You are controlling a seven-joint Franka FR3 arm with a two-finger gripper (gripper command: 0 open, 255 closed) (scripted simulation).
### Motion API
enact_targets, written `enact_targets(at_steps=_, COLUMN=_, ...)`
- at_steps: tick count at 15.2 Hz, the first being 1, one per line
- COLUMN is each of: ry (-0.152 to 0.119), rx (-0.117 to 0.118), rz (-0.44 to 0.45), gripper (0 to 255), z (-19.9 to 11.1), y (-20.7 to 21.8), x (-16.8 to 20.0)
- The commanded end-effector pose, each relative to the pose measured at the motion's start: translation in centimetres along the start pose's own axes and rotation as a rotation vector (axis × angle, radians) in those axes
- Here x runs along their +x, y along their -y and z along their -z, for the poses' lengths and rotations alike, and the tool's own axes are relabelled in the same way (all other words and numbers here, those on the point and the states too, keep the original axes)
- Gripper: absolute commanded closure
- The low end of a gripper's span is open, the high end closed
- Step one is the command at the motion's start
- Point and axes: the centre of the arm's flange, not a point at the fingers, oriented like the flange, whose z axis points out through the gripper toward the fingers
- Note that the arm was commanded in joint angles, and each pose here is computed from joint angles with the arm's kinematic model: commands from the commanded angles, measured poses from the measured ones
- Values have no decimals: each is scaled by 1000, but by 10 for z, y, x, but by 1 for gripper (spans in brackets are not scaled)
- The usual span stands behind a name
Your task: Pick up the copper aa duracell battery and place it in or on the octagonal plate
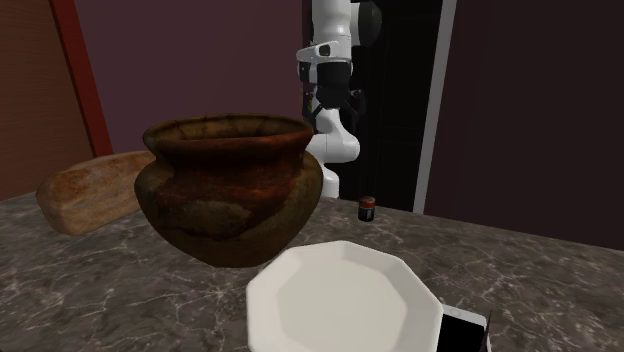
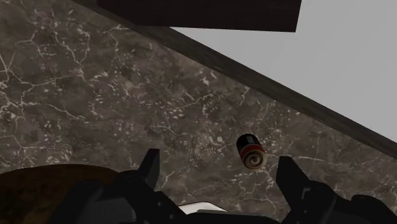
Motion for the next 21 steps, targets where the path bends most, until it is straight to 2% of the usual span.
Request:
enact_targets(at_steps=1, ry=0, rx=0, rz=0, gripper=0, z=0, y=0, x=0)
enact_targets(at_steps=14, ry=104, rx=-39, rz=102, gripper=0, z=-140, y=76, x=87)
enact_targets(at_steps=21, ry=108, rx=-40, rz=106, gripper=0, z=-177, y=78, x=87)
